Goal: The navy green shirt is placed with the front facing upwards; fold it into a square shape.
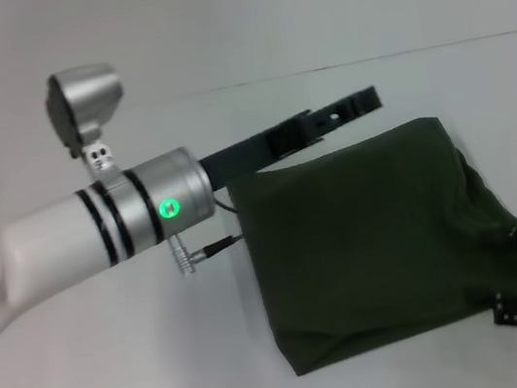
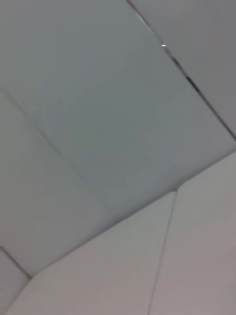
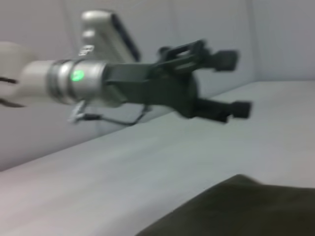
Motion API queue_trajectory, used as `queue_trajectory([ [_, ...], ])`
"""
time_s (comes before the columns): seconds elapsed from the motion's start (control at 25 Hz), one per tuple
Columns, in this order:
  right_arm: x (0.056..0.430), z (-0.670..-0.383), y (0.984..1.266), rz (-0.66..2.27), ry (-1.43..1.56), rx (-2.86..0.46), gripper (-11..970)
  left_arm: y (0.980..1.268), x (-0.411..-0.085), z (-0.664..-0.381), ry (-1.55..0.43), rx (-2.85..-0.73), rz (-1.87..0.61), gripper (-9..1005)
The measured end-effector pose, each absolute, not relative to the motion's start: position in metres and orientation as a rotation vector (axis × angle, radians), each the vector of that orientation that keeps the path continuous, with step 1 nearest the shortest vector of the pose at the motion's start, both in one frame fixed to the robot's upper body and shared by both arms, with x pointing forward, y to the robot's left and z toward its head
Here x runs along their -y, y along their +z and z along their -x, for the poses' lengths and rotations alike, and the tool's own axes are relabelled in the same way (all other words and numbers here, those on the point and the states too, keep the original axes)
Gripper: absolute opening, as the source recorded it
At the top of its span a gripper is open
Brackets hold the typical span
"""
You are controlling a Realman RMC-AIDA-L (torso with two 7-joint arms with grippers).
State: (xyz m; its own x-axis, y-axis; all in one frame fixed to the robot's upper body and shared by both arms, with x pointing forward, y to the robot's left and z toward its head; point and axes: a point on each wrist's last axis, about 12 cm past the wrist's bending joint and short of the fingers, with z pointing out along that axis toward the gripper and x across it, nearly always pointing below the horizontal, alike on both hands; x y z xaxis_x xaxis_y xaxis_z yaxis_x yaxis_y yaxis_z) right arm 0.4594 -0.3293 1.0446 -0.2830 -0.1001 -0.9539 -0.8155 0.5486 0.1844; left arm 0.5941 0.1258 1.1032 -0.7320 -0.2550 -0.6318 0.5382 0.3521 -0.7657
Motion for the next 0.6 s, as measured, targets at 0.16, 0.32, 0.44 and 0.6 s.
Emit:
queue_trajectory([
  [0.16,0.328,-0.453,1.038,0.767,0.876,-1.771,793,1.101,-0.134,-0.592,-1.453,-1.912,-0.228,945],
  [0.32,0.334,-0.451,1.031,0.701,0.847,-1.835,793,1.101,-0.135,-0.592,-1.449,-1.914,-0.236,943],
  [0.44,0.338,-0.454,1.027,0.657,0.813,-1.887,793,1.102,-0.135,-0.592,-1.446,-1.909,-0.244,942],
  [0.6,0.338,-0.460,1.022,0.620,0.778,-1.931,793,1.103,-0.134,-0.592,-1.447,-1.905,-0.250,940],
])
